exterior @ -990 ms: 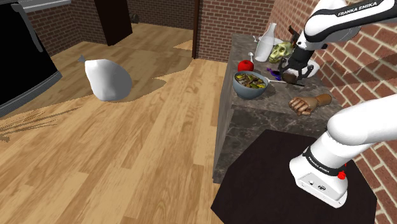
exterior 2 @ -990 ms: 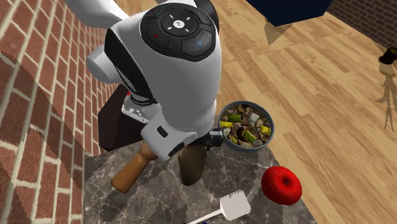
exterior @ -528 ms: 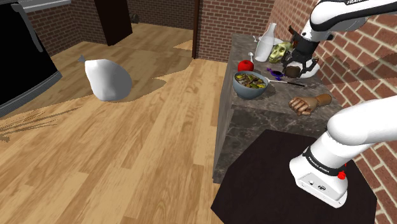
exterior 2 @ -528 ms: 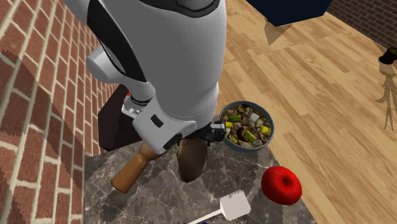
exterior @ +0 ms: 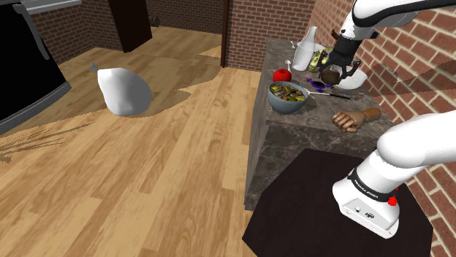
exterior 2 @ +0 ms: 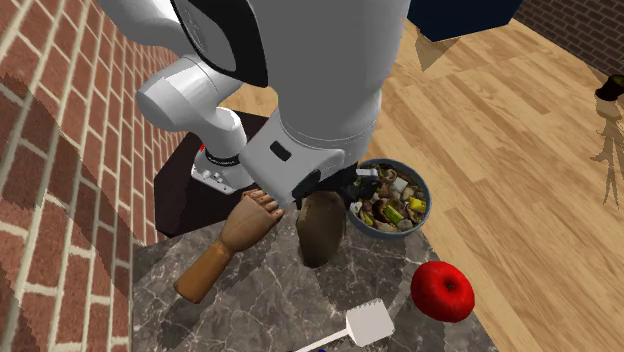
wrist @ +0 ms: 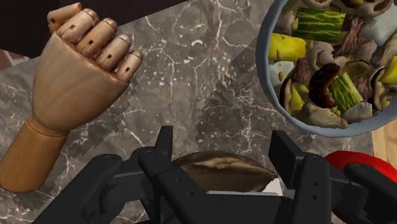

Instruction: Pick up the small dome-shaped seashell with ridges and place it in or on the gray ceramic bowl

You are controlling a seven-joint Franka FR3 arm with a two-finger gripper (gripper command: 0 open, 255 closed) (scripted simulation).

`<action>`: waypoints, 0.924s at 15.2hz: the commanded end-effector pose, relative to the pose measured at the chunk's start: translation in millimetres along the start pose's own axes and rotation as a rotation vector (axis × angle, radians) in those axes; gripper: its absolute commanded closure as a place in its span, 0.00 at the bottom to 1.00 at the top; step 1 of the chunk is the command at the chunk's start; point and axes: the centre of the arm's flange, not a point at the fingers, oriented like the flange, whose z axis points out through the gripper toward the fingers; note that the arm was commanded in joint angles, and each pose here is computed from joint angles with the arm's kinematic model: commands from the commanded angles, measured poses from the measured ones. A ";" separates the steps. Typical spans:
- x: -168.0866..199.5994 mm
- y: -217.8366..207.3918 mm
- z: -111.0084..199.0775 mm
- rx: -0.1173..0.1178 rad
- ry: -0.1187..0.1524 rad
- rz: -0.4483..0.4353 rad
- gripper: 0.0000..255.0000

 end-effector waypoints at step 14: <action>-104.4 -135.9 17.5 0.000 0.000 0.001 1.00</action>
